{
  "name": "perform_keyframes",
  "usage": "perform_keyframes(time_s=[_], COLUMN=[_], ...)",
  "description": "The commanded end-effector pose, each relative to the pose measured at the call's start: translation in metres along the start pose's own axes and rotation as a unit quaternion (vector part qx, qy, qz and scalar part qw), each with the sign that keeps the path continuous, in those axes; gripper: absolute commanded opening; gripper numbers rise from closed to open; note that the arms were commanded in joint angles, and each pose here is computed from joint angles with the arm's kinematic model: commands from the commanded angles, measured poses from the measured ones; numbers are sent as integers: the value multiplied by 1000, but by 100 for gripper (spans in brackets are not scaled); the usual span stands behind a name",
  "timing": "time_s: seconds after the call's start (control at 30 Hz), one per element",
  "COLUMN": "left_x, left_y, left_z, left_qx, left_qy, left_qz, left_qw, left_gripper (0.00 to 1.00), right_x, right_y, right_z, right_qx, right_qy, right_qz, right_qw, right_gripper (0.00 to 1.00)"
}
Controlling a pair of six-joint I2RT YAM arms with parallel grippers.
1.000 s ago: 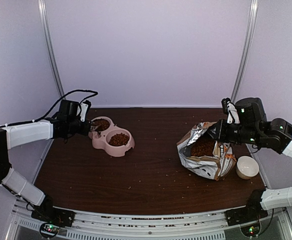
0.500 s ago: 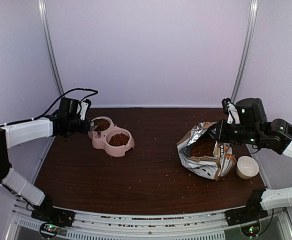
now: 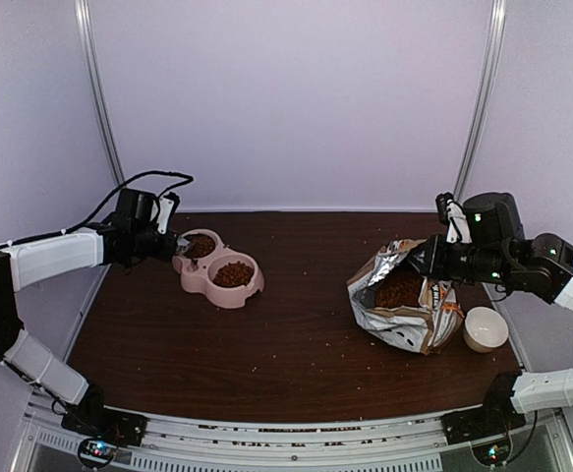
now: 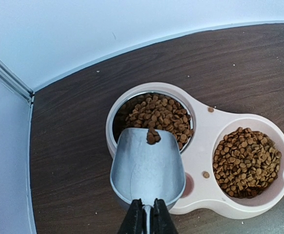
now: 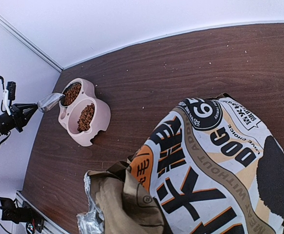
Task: Serve the pet food
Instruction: Place the pet food in the pet food bowl.
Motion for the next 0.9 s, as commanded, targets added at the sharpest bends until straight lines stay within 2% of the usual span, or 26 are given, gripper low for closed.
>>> perform_keyframes(time_s=[0.0,0.53,0.67,0.87], left_x=[-9,-34,-41,-42], left_y=[-15,8,19,34], left_z=[2,-6,-13,-21], left_qx=[4,21,43,73], left_qy=[9,82,120,128], left_qz=[-33,-107,-130,-123], left_qw=[999,991,983,981], left_gripper=[0,0,0,0], right_x=[-7,-8,-8,-9], right_y=[-12,-10,-9,-9], right_z=[-2,-3,-4,-5], right_qx=[18,17,18,17], right_qy=[-1,-3,-3,-2], right_qz=[-43,-44,-43,-44], right_qw=[999,999,999,999], right_gripper=[0,0,0,0])
Point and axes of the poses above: each gripper's point midway between its finger pads, its own x axis out along the fingers, its own z axis along the line the jaws close on, y = z × x, the point moved 9 cm from there along -x, back along the fingers, and after that the axes turned 8 degrees about -x, right-handed, at the moved point
